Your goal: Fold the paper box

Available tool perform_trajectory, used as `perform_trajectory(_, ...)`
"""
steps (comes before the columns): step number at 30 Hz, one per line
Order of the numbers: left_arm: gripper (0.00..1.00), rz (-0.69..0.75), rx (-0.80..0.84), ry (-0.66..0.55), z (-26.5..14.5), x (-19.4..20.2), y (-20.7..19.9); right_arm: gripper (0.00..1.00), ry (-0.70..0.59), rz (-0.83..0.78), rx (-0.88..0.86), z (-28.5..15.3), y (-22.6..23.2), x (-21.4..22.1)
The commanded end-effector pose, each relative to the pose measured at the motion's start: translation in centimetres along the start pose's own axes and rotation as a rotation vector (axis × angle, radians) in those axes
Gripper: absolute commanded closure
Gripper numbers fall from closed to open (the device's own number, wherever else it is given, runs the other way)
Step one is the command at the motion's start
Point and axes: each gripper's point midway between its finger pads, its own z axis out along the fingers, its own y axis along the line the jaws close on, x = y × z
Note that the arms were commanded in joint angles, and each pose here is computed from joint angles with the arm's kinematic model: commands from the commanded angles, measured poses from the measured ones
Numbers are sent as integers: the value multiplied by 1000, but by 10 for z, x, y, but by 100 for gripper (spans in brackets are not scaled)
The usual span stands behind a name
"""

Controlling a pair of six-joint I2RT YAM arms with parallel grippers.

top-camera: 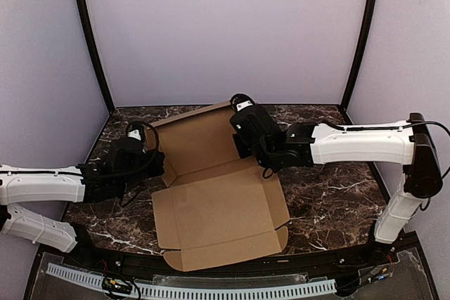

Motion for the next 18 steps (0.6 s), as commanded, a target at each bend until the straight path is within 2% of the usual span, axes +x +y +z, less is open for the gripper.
perform_trajectory(1,99,-25,83,18,-2,2,-16,100,22,-31,46,14,-4,18)
perform_trajectory(7,99,-12,66,26,0,4,-15,100,10,-28,59,17,-4,20)
perform_trajectory(10,88,-2,60,40,2,7,-14,100,12,-36,66,23,-3,27)
perform_trajectory(18,75,63,-2,54,-1,10,0,100,-5,-5,52,32,-5,34)
